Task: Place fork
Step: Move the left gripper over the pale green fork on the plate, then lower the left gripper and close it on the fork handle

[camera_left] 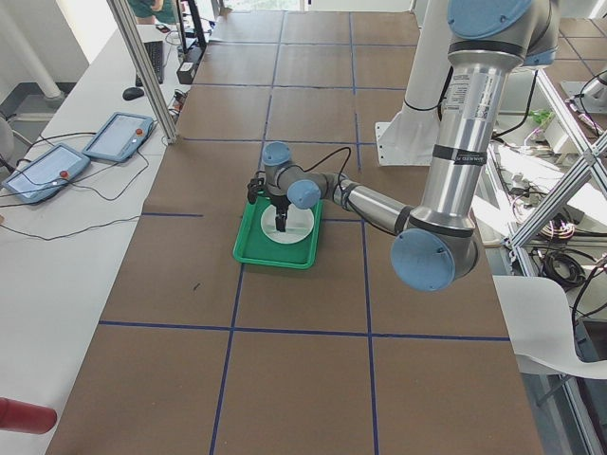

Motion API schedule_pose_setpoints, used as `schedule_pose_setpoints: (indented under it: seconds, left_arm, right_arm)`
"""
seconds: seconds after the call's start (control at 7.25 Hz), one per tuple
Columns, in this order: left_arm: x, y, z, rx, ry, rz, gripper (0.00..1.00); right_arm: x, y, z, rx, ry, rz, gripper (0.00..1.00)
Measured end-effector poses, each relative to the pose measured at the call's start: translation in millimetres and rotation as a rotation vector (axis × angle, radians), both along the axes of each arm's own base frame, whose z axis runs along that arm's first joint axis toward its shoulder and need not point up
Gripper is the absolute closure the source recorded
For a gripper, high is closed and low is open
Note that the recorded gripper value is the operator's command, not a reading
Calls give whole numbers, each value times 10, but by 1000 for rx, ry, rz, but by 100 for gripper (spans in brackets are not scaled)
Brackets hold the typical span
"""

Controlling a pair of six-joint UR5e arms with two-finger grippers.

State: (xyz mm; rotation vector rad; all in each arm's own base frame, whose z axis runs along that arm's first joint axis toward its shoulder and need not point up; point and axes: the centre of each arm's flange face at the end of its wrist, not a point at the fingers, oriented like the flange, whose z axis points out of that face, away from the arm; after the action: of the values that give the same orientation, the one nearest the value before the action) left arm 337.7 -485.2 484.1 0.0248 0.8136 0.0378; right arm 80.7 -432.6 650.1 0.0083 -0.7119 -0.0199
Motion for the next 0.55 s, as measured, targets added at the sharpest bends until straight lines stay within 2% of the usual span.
schedule_pose_setpoints:
  seconds: [0.14, 0.55]
  left_arm:
    - [63, 16, 57, 6, -9, -3, 8]
    - [110, 35, 109, 8, -17, -1, 15]
  right_arm:
    - [0, 0, 0, 0, 0, 0, 0]
    - [0, 0, 0, 0, 0, 0, 0]
